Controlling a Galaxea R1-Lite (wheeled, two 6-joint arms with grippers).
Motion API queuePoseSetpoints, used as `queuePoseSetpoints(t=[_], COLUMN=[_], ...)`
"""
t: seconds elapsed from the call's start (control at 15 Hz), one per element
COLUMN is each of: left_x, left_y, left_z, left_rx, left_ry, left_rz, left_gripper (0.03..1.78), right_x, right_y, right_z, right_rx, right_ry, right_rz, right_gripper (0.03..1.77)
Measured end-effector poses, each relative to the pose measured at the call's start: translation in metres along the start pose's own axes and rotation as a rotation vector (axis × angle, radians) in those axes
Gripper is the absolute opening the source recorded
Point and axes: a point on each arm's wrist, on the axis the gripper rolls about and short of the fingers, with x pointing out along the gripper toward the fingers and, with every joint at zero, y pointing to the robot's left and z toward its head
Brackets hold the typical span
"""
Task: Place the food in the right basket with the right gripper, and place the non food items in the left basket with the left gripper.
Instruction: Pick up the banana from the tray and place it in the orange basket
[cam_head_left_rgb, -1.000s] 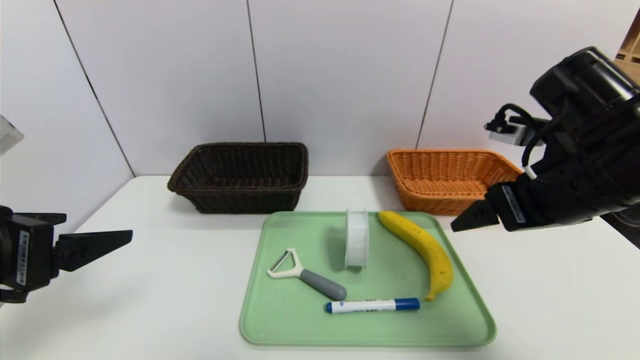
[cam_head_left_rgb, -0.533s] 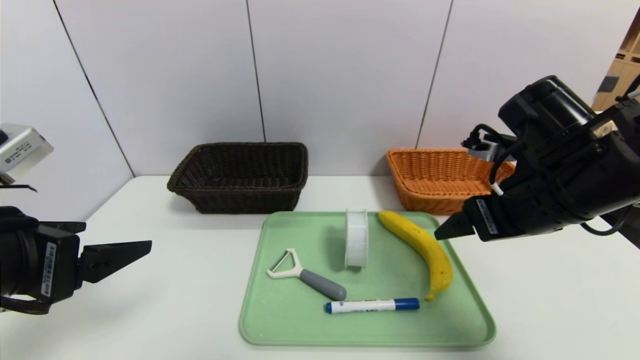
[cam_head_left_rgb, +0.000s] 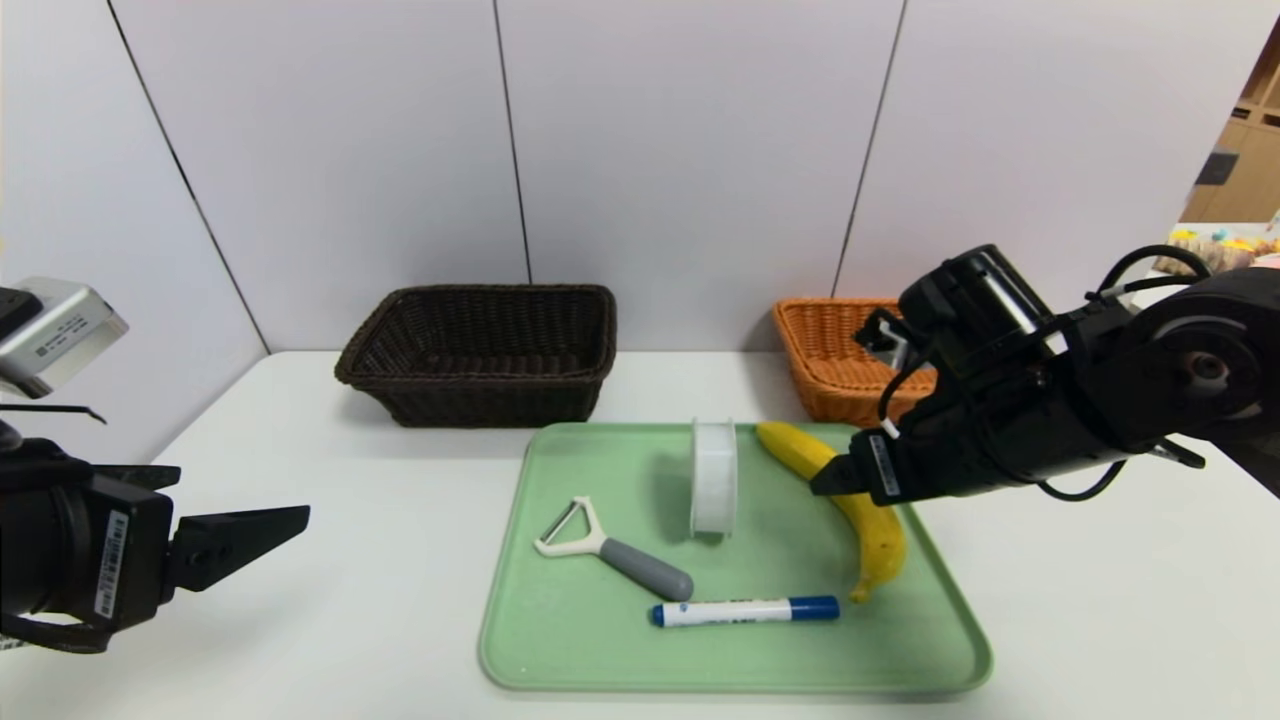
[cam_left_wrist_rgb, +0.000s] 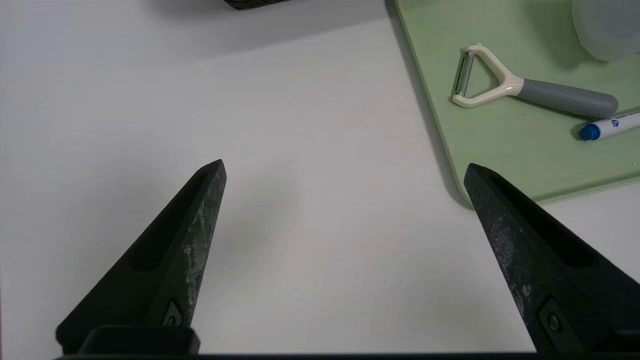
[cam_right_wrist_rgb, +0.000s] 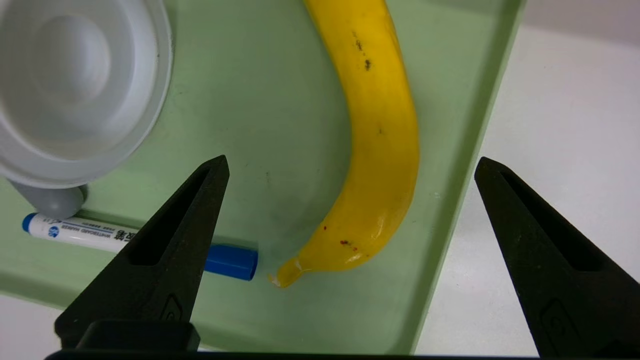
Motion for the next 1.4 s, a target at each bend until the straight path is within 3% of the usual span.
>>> queuePoseSetpoints(t=[0.53, 0.8, 1.13, 1.4], left_x=[0.002, 0.002, 0.001, 0.001], left_y=[-0.001, 0.0, 0.0, 0.0], left_z=[0.004, 0.004, 0.004, 0.005], left_rx=[-0.009, -0.013, -0.015, -0.019], left_ry=[-0.041, -0.043, -0.045, -0.046], left_rz=[-0.003, -0.003, -0.002, -0.003], left_gripper=[1.69, 1.69, 1.69, 1.69], right_x=[0.031, 0.045, 0.057, 0.059], right_y=[0.005, 0.007, 0.008, 0.007], right_z=[-0.001, 0.004, 0.001, 0.0], right_rx=[0.015, 0.085, 0.084, 0.08], right_ry=[0.073, 0.034, 0.063, 0.07], right_rz=[-0.014, -0.005, -0.016, -0.03], right_gripper=[1.7, 1.7, 1.7, 1.11])
